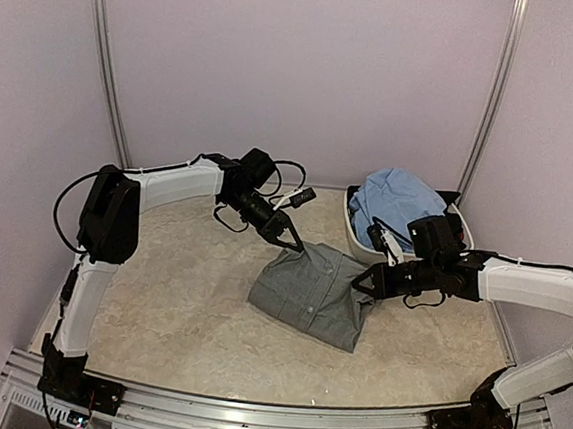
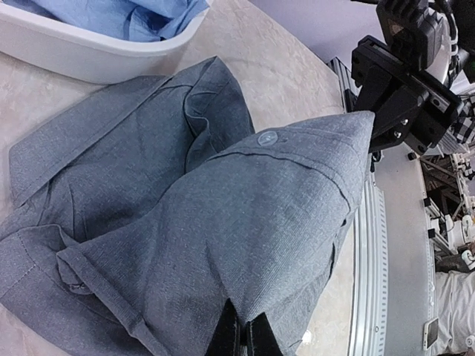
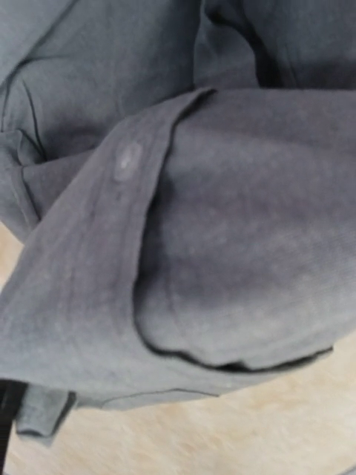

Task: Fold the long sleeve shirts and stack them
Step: Fold the 2/3-rectangle-folded shirt at the center of the board.

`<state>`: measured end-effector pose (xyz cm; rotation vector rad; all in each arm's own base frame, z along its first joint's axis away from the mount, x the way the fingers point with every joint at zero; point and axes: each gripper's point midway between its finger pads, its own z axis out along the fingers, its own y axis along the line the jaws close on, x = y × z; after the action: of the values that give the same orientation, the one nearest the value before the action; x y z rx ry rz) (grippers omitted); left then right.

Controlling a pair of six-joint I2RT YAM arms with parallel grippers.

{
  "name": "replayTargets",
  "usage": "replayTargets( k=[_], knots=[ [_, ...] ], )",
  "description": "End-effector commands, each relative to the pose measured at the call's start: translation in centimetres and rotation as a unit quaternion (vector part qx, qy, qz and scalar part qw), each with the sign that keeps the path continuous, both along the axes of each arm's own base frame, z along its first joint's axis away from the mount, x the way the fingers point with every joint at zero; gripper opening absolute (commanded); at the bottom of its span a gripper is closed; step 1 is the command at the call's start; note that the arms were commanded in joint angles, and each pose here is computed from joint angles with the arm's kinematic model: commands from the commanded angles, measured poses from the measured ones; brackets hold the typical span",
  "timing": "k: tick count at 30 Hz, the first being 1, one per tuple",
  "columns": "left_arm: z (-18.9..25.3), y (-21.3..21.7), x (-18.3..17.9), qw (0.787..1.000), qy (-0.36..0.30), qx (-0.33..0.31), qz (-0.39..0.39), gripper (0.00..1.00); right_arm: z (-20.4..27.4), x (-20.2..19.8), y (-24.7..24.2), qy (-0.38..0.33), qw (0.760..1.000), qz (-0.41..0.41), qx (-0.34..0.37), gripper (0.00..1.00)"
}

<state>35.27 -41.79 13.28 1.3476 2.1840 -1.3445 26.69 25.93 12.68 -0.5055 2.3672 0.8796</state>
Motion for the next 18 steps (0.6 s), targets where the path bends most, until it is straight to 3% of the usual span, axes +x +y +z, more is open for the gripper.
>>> replayTargets(
  k=[1,6,10,15,18],
  knots=[
    [-1.6,2.8,5.7,0.997,-0.007,0.019,0.074,0.0,-2.5,0.4,-2.4,0.038,0.998,-0.014,-0.041,0.03],
    [-3.1,2.3,8.0,0.994,-0.016,0.018,0.109,0.01,-3.4,2.3,-3.3,0.034,0.997,-0.037,-0.052,0.14],
    [-3.7,2.6,10.1,0.985,-0.039,0.013,0.168,0.04,-3.4,3.7,-3.4,0.02,0.997,-0.05,-0.056,0.16],
    [-1.7,1.9,11.3,0.981,-0.052,-0.027,0.187,0.18,-3.6,4.7,-2.1,0.012,0.999,-0.033,-0.037,0.15],
    [-2.6,1.3,11.3,0.982,-0.042,-0.028,0.183,0.2,-3.2,4.6,-1.4,0.007,1.0,-0.018,-0.019,0.25]
  ],
)
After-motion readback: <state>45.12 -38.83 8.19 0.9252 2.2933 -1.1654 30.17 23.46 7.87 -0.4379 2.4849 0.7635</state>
